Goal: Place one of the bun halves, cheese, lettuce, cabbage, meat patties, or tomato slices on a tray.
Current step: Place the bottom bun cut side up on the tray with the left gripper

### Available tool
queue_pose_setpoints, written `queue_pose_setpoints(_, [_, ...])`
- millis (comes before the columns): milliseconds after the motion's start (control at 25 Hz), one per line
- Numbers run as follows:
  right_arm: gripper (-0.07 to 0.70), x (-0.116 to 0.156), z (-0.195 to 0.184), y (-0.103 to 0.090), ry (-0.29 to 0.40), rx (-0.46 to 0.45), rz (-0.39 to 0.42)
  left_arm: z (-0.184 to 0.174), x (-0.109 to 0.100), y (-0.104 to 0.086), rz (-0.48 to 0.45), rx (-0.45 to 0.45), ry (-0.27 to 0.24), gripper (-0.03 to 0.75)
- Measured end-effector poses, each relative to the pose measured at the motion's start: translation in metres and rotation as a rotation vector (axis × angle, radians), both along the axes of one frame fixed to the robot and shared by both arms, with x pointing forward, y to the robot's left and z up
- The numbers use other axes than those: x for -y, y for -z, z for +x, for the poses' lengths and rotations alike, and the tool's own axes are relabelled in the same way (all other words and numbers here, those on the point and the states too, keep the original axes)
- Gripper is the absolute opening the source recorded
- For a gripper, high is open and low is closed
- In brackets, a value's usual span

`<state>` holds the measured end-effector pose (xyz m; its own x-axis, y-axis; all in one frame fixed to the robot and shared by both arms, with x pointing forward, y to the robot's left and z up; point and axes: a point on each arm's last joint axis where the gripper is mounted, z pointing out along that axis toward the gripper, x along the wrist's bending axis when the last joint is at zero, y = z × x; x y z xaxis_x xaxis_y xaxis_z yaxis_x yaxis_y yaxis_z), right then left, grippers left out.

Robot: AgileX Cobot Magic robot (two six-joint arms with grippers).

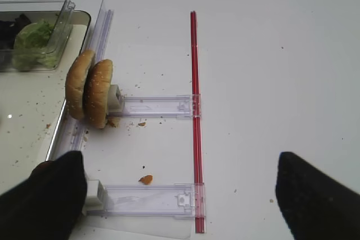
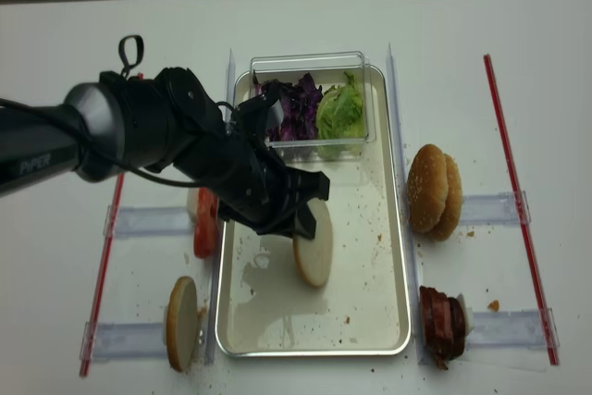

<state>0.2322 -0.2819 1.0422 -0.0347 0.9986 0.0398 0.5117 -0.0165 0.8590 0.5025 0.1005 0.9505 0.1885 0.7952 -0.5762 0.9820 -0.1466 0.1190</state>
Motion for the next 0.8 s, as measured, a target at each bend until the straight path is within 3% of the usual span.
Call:
queue_pose_setpoints(240, [0.692,0.0,0.0,0.0,0.0,0.0,0.0,-0.0015,-0.003,0.002,0.04,-0.018,0.005,0.366])
queue_pose_setpoints(320, [0.692,0.0,0.0,0.0,0.0,0.0,0.0,-0.0019,-0.0036,0.0029,0.049,-0.022,0.01,0.409])
queue_pose_setpoints(800, [0.692,0.0,0.0,0.0,0.0,0.0,0.0,-0.0024,-0.0037,0.003,0.05,-0.028,0.01,0.438])
